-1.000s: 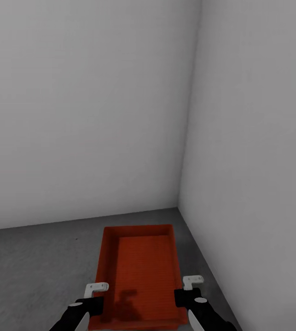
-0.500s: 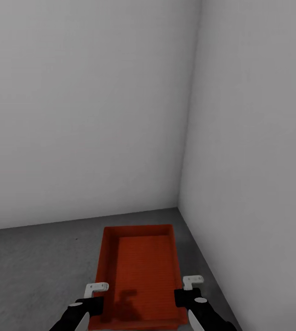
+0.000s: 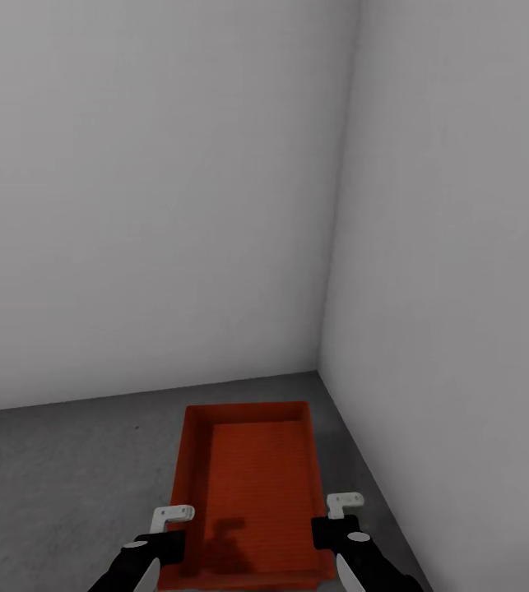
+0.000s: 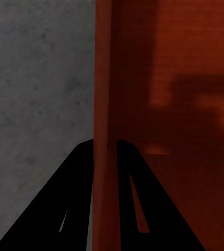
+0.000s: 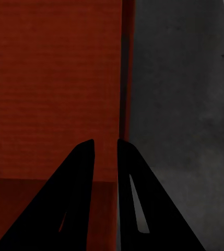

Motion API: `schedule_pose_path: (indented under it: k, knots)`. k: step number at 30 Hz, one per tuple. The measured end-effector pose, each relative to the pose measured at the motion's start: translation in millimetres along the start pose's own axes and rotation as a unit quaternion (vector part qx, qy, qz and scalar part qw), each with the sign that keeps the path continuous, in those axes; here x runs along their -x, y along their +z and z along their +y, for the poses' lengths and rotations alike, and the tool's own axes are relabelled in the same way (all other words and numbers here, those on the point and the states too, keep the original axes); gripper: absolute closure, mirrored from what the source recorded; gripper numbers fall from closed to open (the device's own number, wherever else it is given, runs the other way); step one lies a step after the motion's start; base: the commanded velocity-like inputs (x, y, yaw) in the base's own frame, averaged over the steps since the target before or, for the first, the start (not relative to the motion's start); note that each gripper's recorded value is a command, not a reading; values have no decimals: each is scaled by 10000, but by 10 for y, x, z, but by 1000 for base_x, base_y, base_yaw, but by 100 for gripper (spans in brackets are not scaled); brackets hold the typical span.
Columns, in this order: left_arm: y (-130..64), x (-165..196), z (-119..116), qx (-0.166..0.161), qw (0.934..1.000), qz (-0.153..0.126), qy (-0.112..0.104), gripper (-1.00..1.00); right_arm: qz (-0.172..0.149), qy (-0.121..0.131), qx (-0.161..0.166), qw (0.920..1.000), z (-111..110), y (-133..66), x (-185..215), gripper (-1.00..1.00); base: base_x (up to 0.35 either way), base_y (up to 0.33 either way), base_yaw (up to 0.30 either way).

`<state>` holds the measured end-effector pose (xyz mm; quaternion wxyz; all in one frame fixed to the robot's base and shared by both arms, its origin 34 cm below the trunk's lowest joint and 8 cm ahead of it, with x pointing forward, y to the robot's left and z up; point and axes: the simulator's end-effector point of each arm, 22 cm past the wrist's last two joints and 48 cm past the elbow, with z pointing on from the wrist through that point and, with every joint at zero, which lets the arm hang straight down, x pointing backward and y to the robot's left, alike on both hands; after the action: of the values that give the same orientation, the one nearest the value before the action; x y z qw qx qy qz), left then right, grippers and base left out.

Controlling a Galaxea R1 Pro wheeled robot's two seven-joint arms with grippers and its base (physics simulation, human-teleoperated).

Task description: Move the two storage containers from the living room to the garage. In the garage, place one container on the floor and stack the other container on top of it (either order is fine).

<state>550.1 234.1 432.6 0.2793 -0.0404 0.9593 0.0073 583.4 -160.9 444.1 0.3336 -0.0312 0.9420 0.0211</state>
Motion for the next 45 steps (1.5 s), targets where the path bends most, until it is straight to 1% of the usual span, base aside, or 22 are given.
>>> schedule_pose_path:
  k: [45]
  knots:
    - [0,0,0,-1,10000,0,2,100,0,0,0,10000,0,0,0,100,0,0,0]
